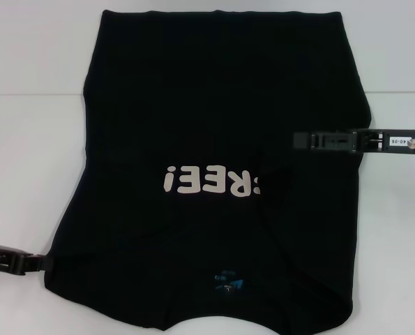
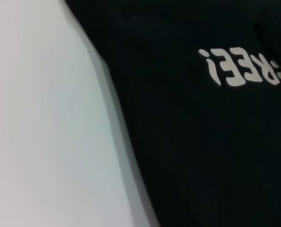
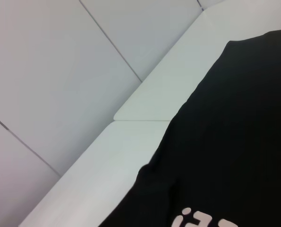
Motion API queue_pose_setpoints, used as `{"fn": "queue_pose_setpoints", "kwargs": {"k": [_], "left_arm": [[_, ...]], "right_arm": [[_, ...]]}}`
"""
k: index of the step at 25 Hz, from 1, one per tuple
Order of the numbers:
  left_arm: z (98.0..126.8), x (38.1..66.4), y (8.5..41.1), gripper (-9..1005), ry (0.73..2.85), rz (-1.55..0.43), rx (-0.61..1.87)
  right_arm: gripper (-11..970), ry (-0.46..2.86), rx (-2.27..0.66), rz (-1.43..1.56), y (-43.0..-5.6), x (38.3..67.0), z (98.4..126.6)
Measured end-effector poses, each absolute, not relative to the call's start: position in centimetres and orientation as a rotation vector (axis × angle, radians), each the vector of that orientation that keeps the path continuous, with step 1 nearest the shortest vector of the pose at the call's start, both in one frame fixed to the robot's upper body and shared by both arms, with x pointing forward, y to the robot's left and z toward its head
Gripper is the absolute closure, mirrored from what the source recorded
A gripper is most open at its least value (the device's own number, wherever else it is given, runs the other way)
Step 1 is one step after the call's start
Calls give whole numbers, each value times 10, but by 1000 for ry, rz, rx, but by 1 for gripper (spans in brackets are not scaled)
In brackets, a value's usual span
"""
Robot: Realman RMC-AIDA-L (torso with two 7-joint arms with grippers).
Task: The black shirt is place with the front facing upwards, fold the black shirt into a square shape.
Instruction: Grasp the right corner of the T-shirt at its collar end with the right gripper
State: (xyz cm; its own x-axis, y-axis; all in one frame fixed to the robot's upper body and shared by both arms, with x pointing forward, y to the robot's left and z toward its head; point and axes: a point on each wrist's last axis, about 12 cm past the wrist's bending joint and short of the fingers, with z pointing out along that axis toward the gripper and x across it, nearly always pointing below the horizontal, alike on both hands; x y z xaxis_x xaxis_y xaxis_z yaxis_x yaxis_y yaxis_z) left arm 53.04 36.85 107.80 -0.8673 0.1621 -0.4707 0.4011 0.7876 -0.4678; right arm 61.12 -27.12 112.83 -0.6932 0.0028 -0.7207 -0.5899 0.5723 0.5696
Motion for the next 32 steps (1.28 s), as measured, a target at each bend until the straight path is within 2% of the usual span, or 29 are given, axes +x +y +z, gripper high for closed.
{"fn": "queue_pose_setpoints", "kwargs": {"k": [1, 9, 17, 26, 32], "left_arm": [[1078, 530, 369, 998, 2566, -803, 423], [1086, 528, 374, 997, 2543, -845, 399], [1088, 531, 372, 997, 2516, -855, 376], [1086, 532, 365, 997, 2505, -876, 388], [1086, 534, 364, 996, 2503, -870, 393]], "right_arm": [[35, 2123, -466, 1098, -272, 611, 1128], [35, 2373, -396, 1052, -298, 609, 1128], [34, 2559, -399, 1184, -320, 581, 1131], [33, 2721, -458, 1183, -317, 561, 1114], [39, 2750, -503, 1080, -309, 568, 1122]]}}
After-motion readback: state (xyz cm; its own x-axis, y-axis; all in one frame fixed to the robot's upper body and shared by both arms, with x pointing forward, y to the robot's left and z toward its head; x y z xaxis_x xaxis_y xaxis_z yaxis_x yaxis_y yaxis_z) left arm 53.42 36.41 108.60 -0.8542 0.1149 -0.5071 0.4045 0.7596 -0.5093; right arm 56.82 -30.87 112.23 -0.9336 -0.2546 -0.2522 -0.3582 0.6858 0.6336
